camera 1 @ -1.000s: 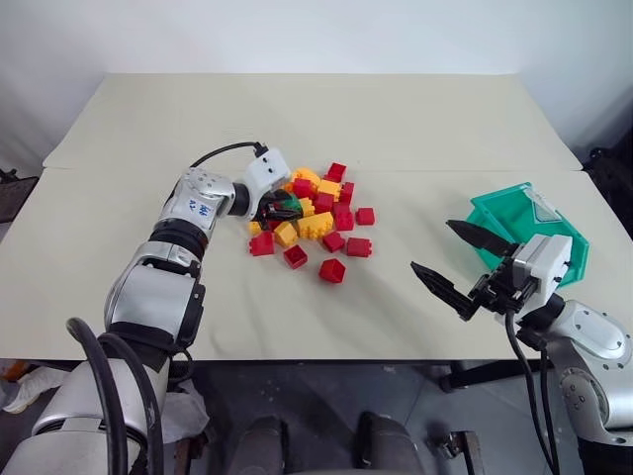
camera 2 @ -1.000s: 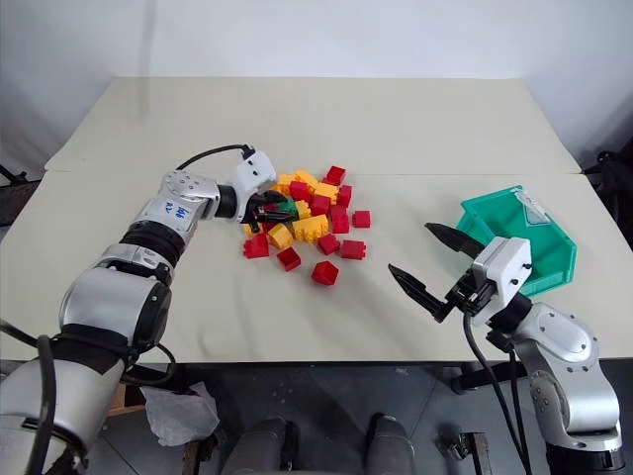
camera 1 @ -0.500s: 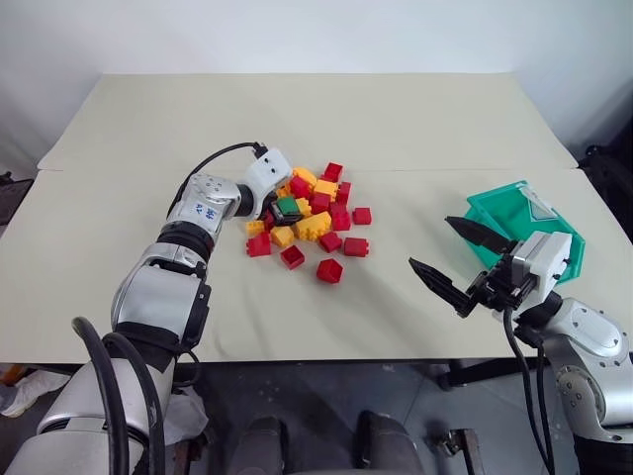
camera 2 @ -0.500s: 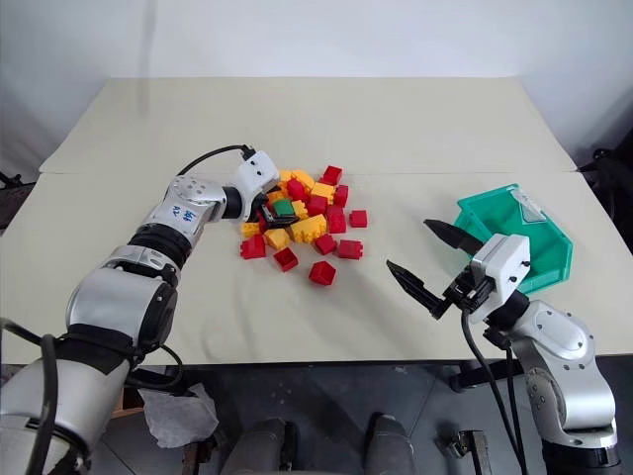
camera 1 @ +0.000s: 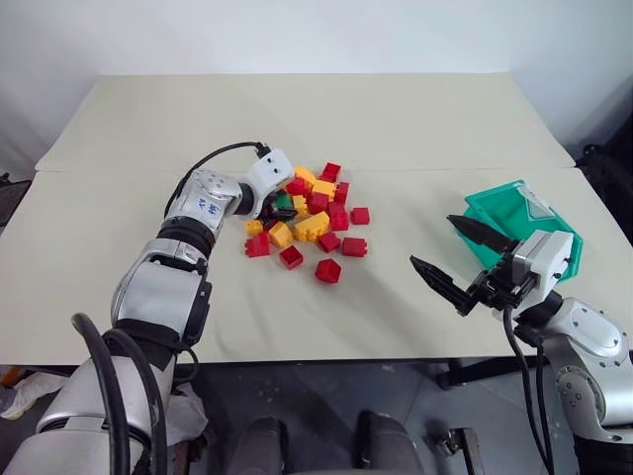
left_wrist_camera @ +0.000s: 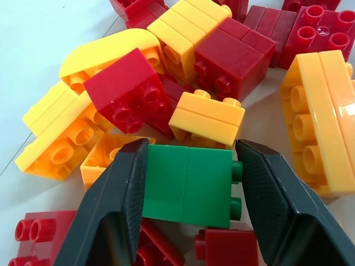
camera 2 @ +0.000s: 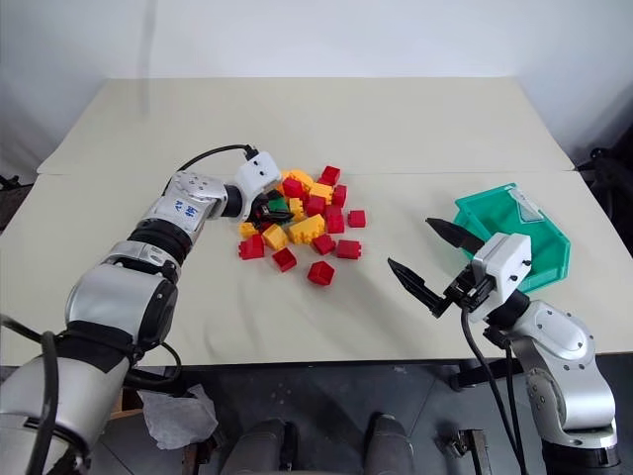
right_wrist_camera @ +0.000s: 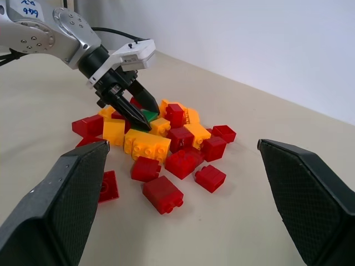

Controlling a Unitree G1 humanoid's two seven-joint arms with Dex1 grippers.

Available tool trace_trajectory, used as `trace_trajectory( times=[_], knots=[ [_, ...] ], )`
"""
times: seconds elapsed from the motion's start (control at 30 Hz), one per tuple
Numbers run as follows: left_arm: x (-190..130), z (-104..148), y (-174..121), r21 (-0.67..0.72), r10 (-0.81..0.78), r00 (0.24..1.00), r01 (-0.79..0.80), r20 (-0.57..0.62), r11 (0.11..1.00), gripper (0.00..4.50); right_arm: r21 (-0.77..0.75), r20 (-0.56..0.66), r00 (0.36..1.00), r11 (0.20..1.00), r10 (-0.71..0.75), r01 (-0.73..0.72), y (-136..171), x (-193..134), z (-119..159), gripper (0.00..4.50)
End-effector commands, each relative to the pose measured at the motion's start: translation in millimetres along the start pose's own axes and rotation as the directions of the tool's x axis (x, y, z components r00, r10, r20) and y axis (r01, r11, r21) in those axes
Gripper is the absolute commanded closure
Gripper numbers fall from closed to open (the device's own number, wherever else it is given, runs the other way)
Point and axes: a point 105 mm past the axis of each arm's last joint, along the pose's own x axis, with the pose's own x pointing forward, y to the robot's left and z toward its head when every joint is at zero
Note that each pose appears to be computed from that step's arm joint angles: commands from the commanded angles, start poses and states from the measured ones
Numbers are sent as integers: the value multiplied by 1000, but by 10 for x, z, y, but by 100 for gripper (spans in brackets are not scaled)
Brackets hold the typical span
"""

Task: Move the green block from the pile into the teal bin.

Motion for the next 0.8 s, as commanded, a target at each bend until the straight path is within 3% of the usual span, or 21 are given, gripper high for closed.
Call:
trace_trajectory(
  times=[0.03, 0.2, 0.37, 0.47, 0.63, 0.8],
  knots=[
    [-163, 36, 135, -43, 17, 997, -14, 70, 999, 234, -34, 46, 999, 999, 1, 0, 12, 4, 124, 0],
    [-452, 489, 134, 85, -146, 951, 127, 272, 988, 234, -37, 37, 999, 999, -6, 8, -4, -38, 133, 0],
    [-520, 793, -104, 258, -362, 882, 289, 302, 922, 234, -46, 14, 1000, 999, -19, 20, -25, -117, 139, 0],
    [-385, 965, -496, 386, -555, 787, 439, 271, 811, 234, -59, -18, 999, 997, -51, 50, -66, -245, 136, 0],
    [-47, 1202, -1153, 473, -712, 648, 554, 272, 685, 234, -76, -83, 989, 990, -122, 116, -93, -514, 129, 0],
    [264, 1125, -1646, 526, -753, 628, 581, 195, 621, 234, -84, -117, 978, 983, -170, 161, -49, -666, 157, 0]
  ],
)
